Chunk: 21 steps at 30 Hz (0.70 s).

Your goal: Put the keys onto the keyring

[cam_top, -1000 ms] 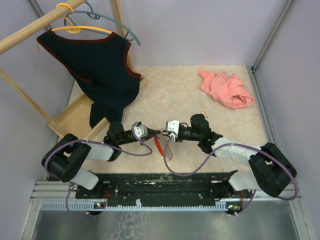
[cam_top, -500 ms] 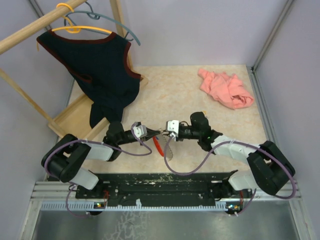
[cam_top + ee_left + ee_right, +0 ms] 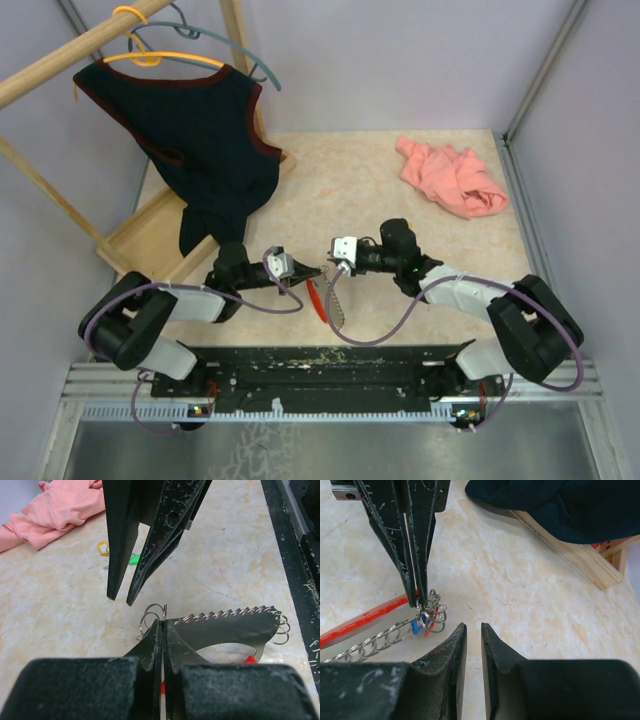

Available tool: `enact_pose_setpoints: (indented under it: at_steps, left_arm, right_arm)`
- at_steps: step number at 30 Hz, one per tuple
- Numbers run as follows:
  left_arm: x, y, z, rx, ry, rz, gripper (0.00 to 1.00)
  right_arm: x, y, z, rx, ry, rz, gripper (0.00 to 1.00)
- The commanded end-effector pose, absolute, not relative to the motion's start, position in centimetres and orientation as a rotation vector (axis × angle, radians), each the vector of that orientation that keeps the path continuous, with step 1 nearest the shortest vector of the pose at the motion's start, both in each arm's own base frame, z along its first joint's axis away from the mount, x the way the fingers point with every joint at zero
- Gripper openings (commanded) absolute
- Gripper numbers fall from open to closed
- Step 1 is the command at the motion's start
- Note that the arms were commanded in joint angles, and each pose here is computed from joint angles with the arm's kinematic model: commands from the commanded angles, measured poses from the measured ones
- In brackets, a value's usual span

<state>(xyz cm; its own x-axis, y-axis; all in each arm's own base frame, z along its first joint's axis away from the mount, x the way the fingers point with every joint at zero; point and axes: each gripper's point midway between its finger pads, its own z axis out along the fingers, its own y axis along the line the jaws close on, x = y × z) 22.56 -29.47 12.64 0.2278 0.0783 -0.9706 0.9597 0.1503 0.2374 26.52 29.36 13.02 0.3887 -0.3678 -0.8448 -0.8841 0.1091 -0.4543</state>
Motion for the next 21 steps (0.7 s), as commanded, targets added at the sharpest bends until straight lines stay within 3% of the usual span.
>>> enact_pose_setpoints:
  at_steps: [1, 7, 16, 21]
  left_arm:
    - [22.4, -30.0, 14.1, 1.272, 1.083, -0.908, 0.00]
    - [22.7, -29.9, 14.0, 1.262, 1.095, -0.889, 0.00]
    - [22.5, -30.0, 14.3, 1.288, 1.079, -0.898, 0.00]
    - [22.2, -30.0, 14.5, 1.297, 1.069, -0.907, 0.00]
  right_arm:
    - [27.3, 30.1, 15.2, -1.459, 1.098, 0.557, 0.19]
    - [26.7, 30.0, 15.0, -1.464, 1.133, 0.596, 0.21]
    - [24.5, 28.4, 14.9, -1.508, 1.070, 0.550, 0.38]
    - [24.3, 29.5, 15.0, -1.550, 1.015, 0.605, 0.41]
